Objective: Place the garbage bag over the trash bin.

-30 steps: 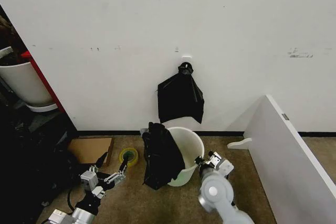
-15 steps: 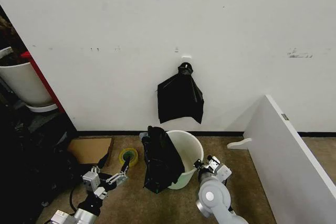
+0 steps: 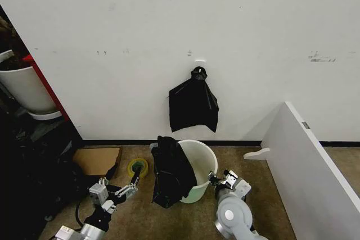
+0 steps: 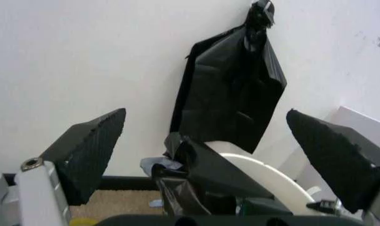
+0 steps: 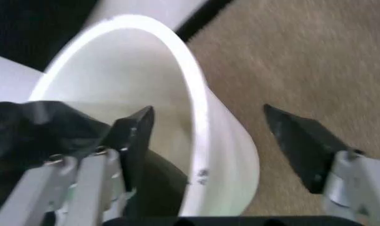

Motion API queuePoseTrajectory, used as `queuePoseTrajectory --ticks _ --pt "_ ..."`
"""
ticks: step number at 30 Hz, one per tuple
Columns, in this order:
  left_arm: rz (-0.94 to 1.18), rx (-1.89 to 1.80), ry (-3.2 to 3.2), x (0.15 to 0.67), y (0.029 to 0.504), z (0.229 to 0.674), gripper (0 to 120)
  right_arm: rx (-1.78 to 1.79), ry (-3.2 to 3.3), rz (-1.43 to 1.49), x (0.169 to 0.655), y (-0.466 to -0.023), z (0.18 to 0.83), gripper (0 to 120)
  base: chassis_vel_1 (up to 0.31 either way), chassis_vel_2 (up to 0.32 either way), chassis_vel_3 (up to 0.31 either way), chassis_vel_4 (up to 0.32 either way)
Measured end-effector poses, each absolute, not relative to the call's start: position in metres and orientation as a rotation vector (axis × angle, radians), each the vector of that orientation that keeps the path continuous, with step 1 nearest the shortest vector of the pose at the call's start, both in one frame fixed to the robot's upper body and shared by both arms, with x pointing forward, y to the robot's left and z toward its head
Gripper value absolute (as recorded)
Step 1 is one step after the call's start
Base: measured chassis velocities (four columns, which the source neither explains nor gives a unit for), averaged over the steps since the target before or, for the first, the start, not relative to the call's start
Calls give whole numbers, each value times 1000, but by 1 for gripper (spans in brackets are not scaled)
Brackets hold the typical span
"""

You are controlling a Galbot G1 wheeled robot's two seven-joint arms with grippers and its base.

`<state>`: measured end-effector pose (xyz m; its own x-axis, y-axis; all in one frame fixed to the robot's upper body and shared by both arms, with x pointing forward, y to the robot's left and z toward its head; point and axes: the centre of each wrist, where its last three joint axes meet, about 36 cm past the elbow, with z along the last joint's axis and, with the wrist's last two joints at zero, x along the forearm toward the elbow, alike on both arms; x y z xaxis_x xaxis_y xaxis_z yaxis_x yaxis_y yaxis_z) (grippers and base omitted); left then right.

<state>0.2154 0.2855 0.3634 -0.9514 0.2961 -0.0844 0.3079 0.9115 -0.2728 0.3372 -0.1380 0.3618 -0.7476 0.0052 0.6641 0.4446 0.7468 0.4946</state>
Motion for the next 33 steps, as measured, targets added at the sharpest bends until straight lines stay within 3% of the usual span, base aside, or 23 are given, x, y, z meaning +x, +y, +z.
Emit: queuePoseTrajectory --ticks 5,7,9,15,20,33 --pt "-447 468 3028 214 282 365 100 -213 -2509 -699 314 -147 379 90 0 0 0 0" --pt "-448 466 3029 214 282 365 100 -207 -2523 -684 313 -147 379 90 0 0 0 0" --pt "-454 410 3060 210 277 359 100 -50 -2750 -411 294 -152 383 98 0 0 0 0" --pt "-442 349 3089 206 275 352 100 238 -2887 -138 277 -156 397 100 0 0 0 0" --pt "-403 256 3111 207 297 345 100 706 -2783 184 275 -165 426 100 0 0 0 0" --pt "-150 190 3111 219 336 320 100 908 -2524 155 318 -134 476 100 0 0 0 0"
